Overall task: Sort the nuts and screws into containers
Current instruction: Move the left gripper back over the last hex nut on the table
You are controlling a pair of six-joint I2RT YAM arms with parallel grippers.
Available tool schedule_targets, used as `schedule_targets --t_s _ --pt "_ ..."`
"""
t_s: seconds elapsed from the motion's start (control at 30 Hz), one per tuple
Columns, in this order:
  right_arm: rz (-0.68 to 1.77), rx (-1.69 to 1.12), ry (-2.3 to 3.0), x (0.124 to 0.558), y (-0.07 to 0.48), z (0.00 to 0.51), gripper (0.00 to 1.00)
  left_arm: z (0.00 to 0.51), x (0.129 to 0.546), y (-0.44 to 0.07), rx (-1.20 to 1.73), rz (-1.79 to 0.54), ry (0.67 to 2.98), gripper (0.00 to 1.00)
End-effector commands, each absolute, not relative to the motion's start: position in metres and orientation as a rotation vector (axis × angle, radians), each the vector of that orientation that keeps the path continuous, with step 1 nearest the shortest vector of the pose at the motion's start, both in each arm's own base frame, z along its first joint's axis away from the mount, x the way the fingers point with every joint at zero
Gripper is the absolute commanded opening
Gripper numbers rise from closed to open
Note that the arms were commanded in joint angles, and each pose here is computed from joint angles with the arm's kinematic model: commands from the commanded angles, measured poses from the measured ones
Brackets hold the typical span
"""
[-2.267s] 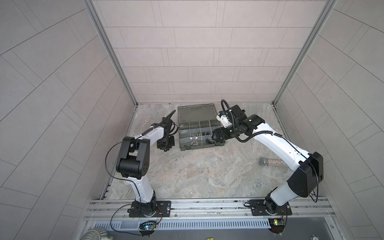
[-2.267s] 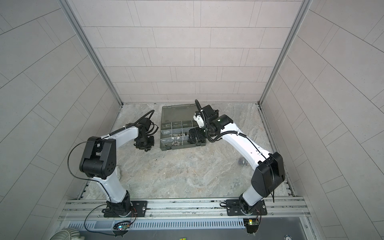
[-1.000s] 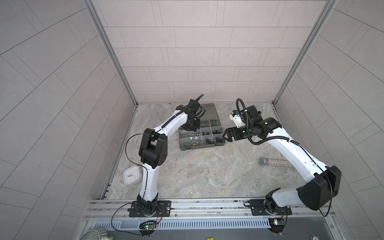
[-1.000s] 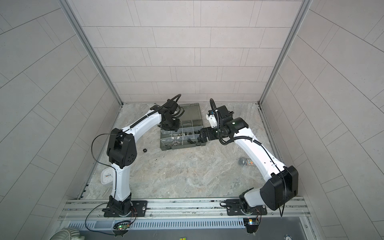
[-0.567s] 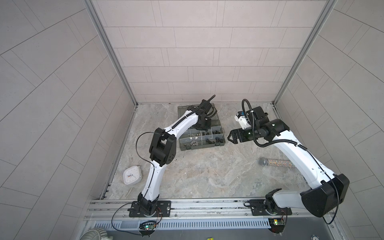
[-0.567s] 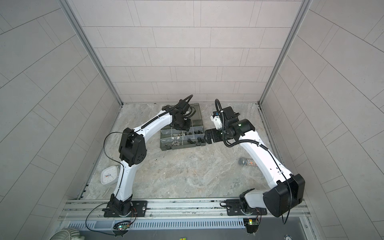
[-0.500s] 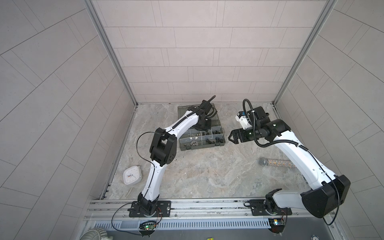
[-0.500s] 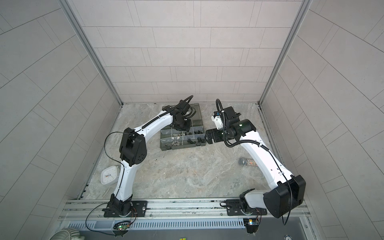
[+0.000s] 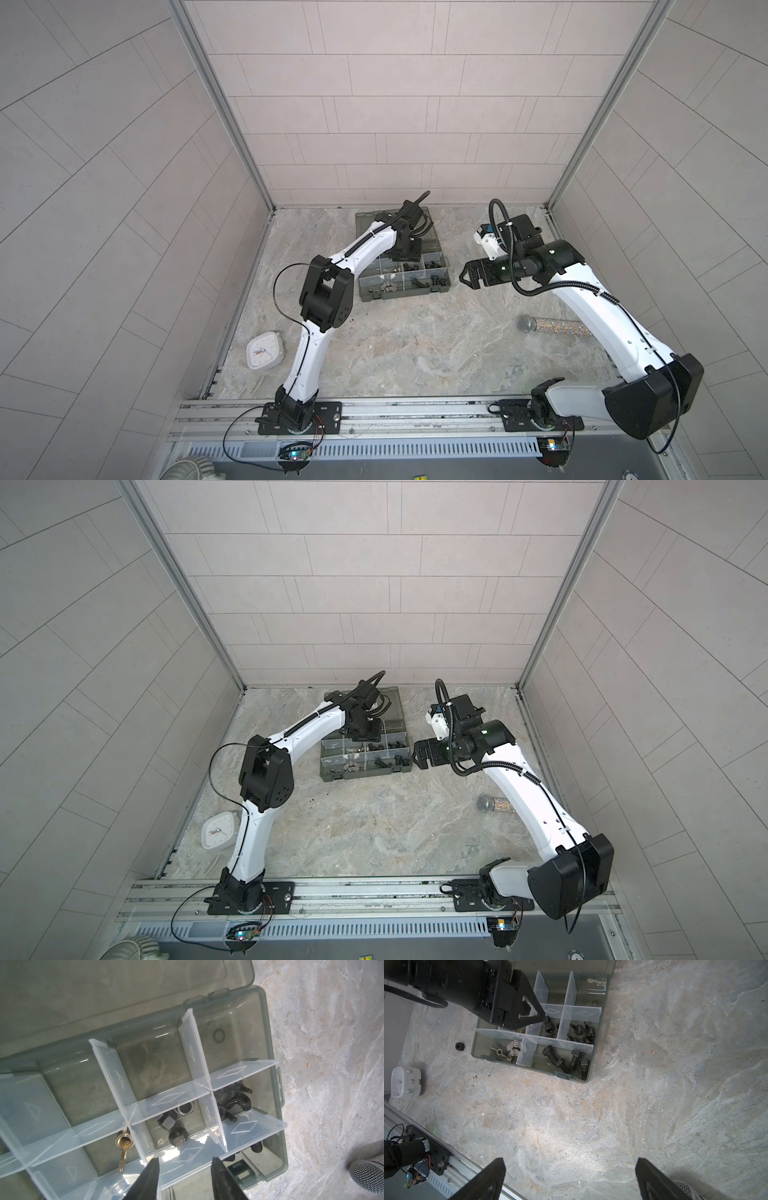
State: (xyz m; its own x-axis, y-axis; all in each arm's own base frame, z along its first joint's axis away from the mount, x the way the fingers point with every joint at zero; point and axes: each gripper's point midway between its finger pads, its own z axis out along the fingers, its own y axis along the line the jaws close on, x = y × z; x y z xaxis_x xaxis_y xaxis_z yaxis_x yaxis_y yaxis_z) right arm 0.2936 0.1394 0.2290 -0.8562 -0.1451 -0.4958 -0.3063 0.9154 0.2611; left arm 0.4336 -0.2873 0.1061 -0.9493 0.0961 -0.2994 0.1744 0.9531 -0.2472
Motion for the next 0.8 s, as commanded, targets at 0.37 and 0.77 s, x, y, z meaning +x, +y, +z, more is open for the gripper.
schedule_targets --t_s 0.37,0.77 --pt "0.593 -0.523 2.560 0.307 0.219 0.231 0.99 0.114 0.349 -0.073 -0.342 -0.190 2.813 0.54" --pt "0.634 -0.714 2.544 0.312 0.282 0.230 0.99 0.080 0.315 -0.027 -0.524 -0.196 2.845 0.55"
